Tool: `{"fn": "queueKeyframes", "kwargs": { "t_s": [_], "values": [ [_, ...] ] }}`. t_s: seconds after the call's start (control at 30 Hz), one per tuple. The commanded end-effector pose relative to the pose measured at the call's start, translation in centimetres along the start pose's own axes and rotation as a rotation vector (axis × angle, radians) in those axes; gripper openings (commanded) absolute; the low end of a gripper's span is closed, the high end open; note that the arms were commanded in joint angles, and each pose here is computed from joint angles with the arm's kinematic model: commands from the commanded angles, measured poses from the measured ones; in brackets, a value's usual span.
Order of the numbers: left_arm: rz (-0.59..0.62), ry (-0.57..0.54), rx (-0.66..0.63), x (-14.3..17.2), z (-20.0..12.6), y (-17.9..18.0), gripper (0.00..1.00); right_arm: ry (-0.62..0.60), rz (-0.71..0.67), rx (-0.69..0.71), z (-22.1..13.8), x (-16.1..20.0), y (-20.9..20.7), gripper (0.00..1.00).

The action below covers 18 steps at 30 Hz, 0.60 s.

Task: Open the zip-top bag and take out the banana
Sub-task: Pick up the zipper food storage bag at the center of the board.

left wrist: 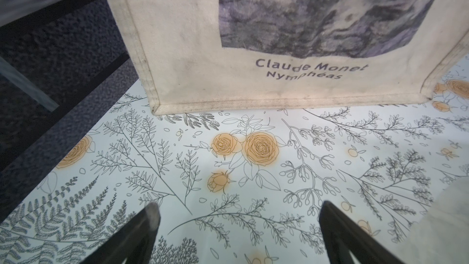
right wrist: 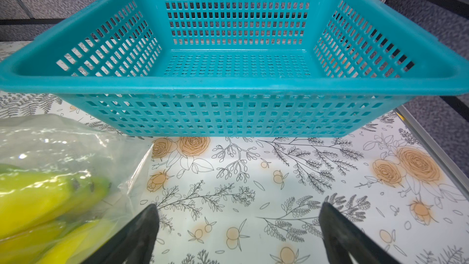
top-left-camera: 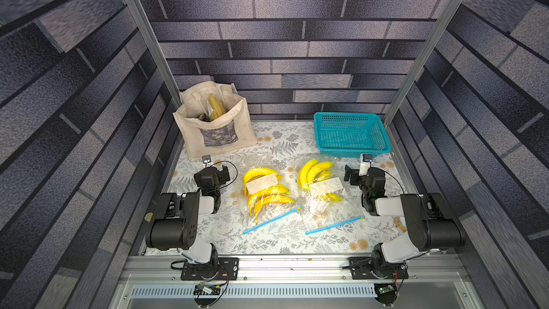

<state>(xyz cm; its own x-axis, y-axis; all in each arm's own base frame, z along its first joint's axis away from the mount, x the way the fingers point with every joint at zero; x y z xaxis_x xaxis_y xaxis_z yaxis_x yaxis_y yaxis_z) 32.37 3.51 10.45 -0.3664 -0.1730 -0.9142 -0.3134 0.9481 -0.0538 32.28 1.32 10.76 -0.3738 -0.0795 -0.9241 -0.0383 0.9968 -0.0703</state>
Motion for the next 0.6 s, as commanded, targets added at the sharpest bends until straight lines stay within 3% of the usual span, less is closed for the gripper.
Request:
{"fn": "queueKeyframes", "kwargs": {
  "t_s": [0.0,0.4,0.47,0.5,0.57],
  "values": [
    [-0.027,-0.038,0.013,-1.3,0.2,-0.2,1.00,-0.028,0.005,-0.002,0.0,-0.8,-0.2,1.00],
    [-0.028,-0.059,0.002,-1.6,0.0,-0.2,1.00,-0.031,0.021,0.039,-0.1,-0.9,-0.6,1.00],
    [0.022,-0.080,0.002,-2.8,-0.8,-1.2,1.00,-0.032,0.063,0.146,-1.0,-1.7,-1.8,1.00],
    [0.078,-0.087,-0.080,-4.4,-1.9,-2.2,1.00,-0.032,0.079,0.159,-1.9,-2.5,-2.0,1.00],
    [0.162,-0.050,-0.104,-7.5,-4.5,-4.6,1.00,0.023,0.108,0.102,-3.7,-4.4,-1.9,1.00]
  ]
}}
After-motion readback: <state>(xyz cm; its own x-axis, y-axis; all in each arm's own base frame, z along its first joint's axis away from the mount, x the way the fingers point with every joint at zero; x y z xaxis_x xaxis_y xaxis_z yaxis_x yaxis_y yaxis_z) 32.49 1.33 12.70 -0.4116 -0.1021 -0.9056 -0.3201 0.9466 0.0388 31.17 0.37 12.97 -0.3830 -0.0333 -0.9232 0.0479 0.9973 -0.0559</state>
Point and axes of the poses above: each gripper's point midway between its finger pads, its own z axis out along the fingers, its own y axis along the line the jaws close on, x = y × z, the point moved 7 cm from there along -z, back along the fingers, and after that the axes turned 5 degrees about -z, right-handed, at the moved point
